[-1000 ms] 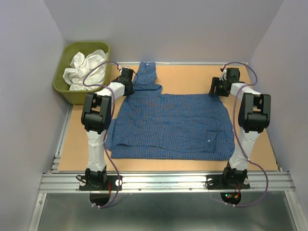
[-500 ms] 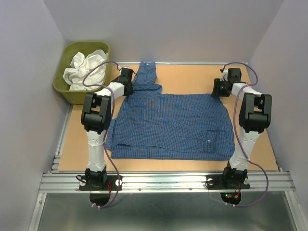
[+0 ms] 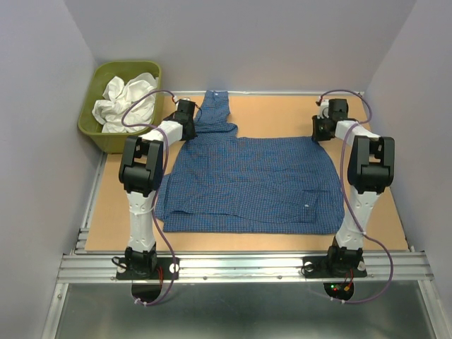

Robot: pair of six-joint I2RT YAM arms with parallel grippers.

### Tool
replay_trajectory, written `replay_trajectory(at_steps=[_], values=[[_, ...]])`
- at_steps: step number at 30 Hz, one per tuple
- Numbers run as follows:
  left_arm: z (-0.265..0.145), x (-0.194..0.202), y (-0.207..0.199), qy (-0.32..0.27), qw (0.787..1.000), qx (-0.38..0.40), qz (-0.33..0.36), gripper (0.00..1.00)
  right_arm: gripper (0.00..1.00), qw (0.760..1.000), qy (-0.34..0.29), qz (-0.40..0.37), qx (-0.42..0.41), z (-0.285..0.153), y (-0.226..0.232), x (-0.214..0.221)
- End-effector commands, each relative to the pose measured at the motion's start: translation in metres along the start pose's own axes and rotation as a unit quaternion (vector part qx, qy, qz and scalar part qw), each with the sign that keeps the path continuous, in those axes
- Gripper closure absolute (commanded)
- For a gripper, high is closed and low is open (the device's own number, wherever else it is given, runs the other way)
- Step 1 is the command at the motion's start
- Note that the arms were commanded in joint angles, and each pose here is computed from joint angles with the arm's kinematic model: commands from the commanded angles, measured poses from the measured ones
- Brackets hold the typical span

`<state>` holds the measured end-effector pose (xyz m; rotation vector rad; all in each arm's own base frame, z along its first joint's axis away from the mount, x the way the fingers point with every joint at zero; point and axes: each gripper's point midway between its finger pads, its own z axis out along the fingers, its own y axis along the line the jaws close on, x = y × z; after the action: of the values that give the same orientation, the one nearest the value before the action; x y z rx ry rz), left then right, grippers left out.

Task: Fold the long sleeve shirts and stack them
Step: Fold the shirt

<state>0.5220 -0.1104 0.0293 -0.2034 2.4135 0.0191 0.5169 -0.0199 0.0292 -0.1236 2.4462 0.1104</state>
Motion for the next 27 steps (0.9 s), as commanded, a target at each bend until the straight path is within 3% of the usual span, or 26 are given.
replay_trajectory(at_steps=[1,5,15,27], values=[[-0.003,0.018,0.007,0.032,0.999,-0.008,0.017,0.90,0.76,0.997,0.073,-0.013,-0.002,0.015,0.008,0.039],[-0.008,0.004,0.006,0.015,1.000,-0.009,0.018,0.97,0.99,0.998,0.054,-0.016,0.004,0.010,0.006,0.022],[-0.044,-0.049,0.006,-0.060,0.998,-0.007,0.026,1.00,0.99,0.997,-0.008,-0.008,0.071,-0.031,-0.013,-0.027],[-0.100,-0.089,0.009,-0.139,0.990,0.013,0.029,1.00,0.99,0.993,-0.067,0.046,0.090,-0.075,-0.009,-0.044]])
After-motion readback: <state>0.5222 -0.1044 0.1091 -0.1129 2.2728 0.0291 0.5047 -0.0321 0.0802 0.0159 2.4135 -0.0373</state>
